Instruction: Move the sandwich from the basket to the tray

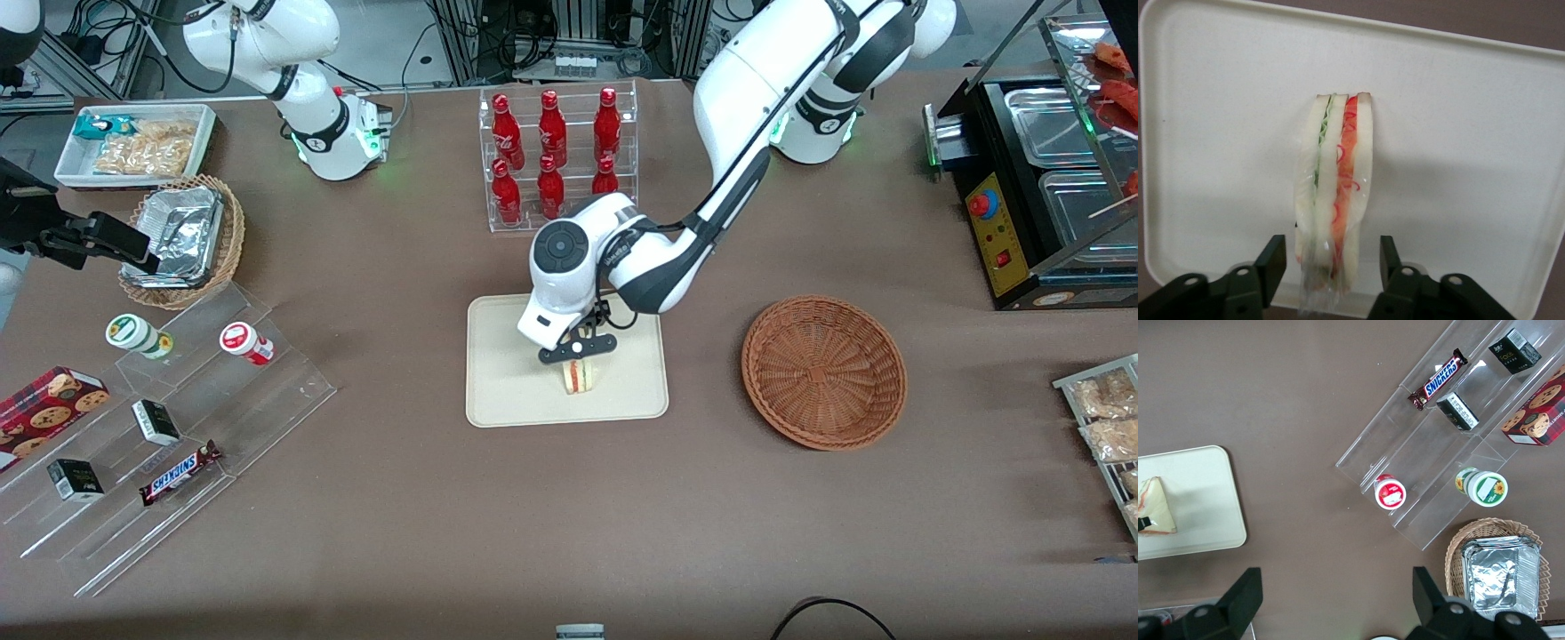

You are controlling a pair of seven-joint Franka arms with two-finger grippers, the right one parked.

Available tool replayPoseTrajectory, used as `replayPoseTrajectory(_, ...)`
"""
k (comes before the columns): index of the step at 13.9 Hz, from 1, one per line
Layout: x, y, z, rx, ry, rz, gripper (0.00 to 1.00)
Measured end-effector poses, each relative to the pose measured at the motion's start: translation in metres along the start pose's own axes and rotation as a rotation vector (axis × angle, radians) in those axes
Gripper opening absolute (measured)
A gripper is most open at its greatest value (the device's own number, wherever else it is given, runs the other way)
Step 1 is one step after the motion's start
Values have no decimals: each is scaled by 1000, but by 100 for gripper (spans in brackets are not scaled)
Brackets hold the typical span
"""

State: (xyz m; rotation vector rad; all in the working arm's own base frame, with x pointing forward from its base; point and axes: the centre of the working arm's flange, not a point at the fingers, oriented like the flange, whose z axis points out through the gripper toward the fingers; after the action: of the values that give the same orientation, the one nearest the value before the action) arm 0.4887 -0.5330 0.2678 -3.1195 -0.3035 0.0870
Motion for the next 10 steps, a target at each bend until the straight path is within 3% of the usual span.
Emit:
replayPoseTrajectory(3,6,-13,-44,43,11,21,98)
replayPoseTrajectory(5,26,-37,-69,74,1,39,100)
replayPoseTrajectory(10,79,-98,-107,109,-16,-38,100)
